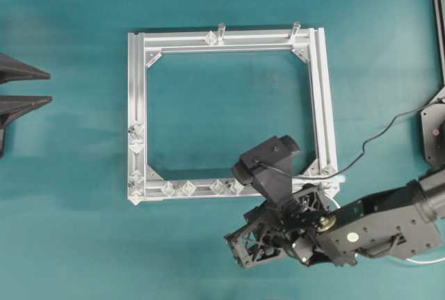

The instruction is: Move the cable alternately left and right between 8 closely spaced pins so it hooks onto each one.

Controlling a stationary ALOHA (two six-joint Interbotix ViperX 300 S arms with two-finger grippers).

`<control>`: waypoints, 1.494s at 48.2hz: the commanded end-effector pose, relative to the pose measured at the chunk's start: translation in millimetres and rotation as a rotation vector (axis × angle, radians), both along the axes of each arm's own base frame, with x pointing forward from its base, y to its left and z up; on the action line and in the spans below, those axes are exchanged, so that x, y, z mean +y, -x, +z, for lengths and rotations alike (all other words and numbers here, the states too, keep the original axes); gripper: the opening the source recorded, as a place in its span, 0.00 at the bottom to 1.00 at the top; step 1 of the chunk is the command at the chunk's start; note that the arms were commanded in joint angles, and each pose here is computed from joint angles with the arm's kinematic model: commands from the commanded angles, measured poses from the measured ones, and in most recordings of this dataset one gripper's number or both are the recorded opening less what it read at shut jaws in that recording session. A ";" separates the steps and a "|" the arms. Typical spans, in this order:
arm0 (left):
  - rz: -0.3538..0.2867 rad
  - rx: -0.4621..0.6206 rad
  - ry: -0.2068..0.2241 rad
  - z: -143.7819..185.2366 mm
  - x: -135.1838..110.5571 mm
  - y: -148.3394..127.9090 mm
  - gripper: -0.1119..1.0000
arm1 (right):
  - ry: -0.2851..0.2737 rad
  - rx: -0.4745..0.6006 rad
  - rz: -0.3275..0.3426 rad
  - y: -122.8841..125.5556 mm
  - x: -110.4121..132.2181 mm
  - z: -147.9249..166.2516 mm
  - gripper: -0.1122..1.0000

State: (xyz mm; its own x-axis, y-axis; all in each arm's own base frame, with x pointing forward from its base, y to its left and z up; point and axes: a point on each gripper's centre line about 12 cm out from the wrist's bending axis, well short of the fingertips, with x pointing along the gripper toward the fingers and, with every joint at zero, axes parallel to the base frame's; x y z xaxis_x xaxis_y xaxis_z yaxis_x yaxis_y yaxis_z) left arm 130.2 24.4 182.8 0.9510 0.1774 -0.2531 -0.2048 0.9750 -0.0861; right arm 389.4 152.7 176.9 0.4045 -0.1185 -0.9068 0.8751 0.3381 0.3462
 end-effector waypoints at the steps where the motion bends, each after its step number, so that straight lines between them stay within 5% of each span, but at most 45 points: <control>1: 0.005 -0.013 0.002 4.9 0.8 -1.5 0.58 | -0.019 -0.041 0.010 -4.9 5.3 14.5 0.21; 38: 0.006 -0.011 0.007 5.4 0.8 -1.5 0.58 | 0.013 -0.120 0.114 -64.6 7.8 5.0 0.21; 72: 0.006 -0.010 0.005 5.4 0.8 -1.5 0.58 | 0.073 -0.099 0.085 -80.4 -38.3 -0.4 0.21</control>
